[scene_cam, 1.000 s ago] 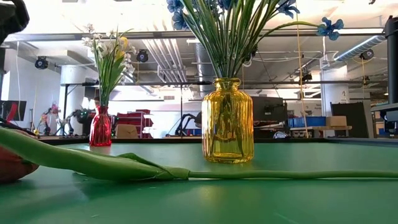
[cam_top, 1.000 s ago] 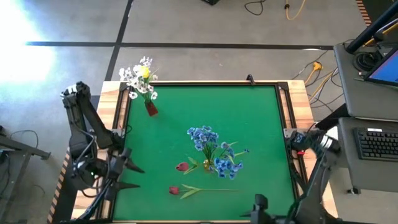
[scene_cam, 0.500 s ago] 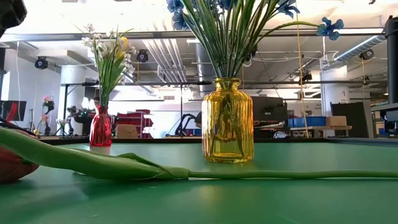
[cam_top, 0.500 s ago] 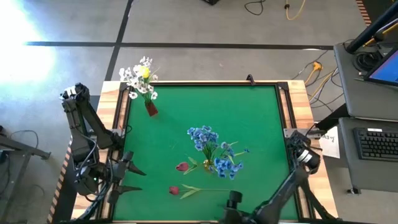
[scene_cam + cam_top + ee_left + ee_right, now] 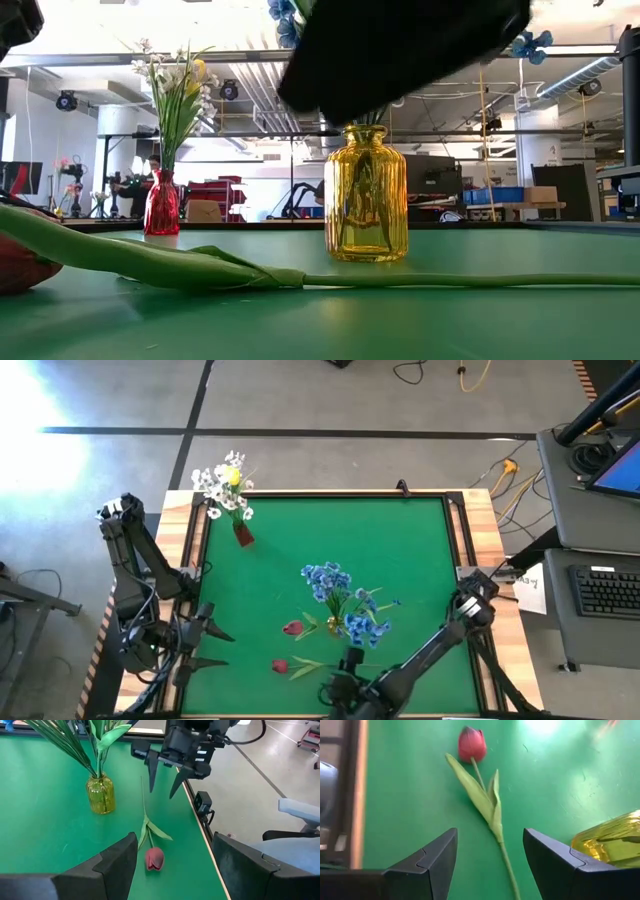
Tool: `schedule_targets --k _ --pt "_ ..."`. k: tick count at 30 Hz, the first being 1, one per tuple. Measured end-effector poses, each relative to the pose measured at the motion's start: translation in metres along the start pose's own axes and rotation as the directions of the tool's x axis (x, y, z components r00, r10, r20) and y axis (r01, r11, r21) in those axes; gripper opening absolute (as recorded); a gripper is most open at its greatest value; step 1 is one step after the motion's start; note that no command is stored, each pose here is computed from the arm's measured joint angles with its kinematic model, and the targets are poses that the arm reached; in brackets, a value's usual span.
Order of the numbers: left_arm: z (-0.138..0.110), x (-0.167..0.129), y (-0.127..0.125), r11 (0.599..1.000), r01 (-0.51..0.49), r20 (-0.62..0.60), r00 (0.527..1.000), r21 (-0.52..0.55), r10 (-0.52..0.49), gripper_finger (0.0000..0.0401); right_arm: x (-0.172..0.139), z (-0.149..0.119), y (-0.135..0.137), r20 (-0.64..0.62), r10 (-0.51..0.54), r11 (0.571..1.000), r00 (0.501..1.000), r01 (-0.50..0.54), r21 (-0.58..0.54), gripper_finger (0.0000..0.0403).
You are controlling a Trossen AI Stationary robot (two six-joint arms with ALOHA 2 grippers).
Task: Sort flowers into vase by color
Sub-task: Put the red flower into the yellow vase
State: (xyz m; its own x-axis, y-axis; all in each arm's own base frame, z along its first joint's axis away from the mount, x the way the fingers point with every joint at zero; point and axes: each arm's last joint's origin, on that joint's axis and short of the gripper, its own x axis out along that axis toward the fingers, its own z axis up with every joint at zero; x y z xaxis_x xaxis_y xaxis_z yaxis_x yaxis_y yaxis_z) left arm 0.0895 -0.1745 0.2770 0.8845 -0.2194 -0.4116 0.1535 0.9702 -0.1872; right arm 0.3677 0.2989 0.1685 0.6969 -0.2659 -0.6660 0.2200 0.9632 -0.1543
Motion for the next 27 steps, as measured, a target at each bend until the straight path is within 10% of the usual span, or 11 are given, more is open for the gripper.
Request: schedule_targets --k 27 --pt "0.001 0.001 0.001 0.999 -0.047 0.04 0.998 0.007 0.047 0.0242 0.062 -0.013 -0.016 -0.143 -0.003 1.0 0.99 0.002 -0.006 0.0178"
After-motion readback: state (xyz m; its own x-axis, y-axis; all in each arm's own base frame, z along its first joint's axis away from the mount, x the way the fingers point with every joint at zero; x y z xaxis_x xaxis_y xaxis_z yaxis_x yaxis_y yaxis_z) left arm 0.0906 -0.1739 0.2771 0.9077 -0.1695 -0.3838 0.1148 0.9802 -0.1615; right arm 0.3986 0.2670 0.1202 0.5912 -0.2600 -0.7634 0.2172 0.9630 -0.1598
